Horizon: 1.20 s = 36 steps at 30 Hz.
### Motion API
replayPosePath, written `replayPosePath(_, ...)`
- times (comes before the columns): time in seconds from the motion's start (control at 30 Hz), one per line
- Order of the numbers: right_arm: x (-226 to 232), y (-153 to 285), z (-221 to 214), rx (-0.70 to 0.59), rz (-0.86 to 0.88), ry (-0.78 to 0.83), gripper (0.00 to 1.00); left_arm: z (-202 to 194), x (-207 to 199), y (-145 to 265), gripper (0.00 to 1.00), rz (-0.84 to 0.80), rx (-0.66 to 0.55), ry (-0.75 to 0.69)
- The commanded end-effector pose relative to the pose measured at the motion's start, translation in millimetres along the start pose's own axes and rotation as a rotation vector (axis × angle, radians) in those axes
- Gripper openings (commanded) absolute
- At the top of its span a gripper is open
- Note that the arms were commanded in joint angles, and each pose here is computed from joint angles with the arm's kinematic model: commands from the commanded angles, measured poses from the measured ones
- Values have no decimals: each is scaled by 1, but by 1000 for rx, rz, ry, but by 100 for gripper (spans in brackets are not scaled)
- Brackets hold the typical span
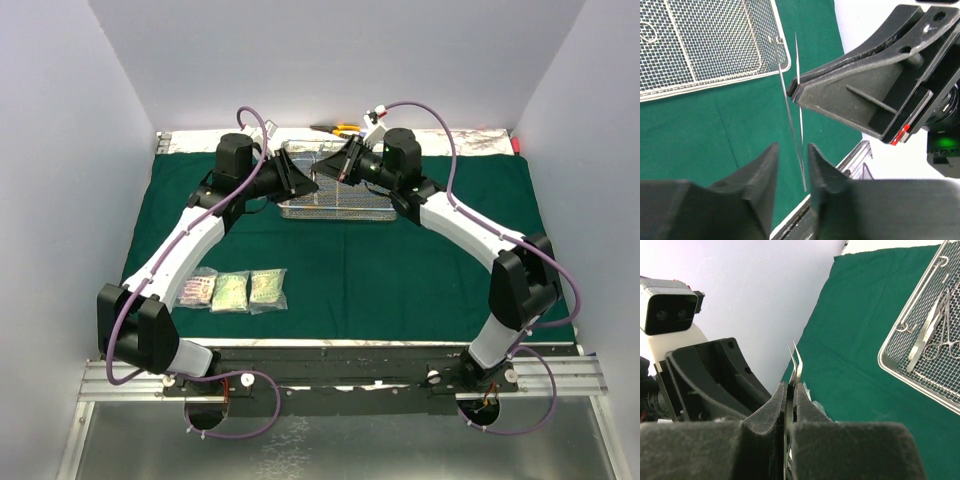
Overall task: Open and lay out the surgical kit
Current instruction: Place the medical item in the surgical kit.
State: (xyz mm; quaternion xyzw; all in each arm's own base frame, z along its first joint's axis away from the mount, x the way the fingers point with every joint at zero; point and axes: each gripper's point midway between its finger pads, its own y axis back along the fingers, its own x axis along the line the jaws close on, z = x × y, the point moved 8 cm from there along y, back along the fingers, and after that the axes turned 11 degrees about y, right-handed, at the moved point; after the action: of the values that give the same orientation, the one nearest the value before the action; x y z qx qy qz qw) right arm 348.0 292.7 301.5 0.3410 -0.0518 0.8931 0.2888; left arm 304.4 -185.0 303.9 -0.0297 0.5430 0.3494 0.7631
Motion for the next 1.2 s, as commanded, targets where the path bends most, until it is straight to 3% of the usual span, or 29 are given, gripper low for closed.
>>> replayPosePath(0.0, 4, -2, -10, 60, 1, -22, 0, 1, 3, -8, 20, 15, -21, 8)
replayPosePath(0.07, 3, -4, -12, 69, -9, -30, 1, 0, 4, -10, 10, 17, -9, 16)
replayPosePath(0.33, -1, -8, -16, 93, -30, -53, 2, -4, 8, -13, 0, 28, 1, 23)
replayPosePath(0.37, -1, -7, -17, 101, -39, -55, 8, -5, 9, -13, 0, 32, -2, 23)
replayPosePath(0.5, -7, 0, -20, 108, -130, -57, 48, -12, 18, -12, 0, 60, 4, 33)
replayPosePath(0.57, -7, 8, -17, 90, -178, -45, 55, -19, 26, -12, 0, 91, 14, 40)
replayPosePath(0.9, -38, 87, -45, 125, -746, -105, 57, -83, 55, -19, 0, 398, 9, 3)
replayPosePath(1.17, -49, 141, -89, 177, -906, -193, 56, -160, 75, -20, 0, 684, 30, -54)
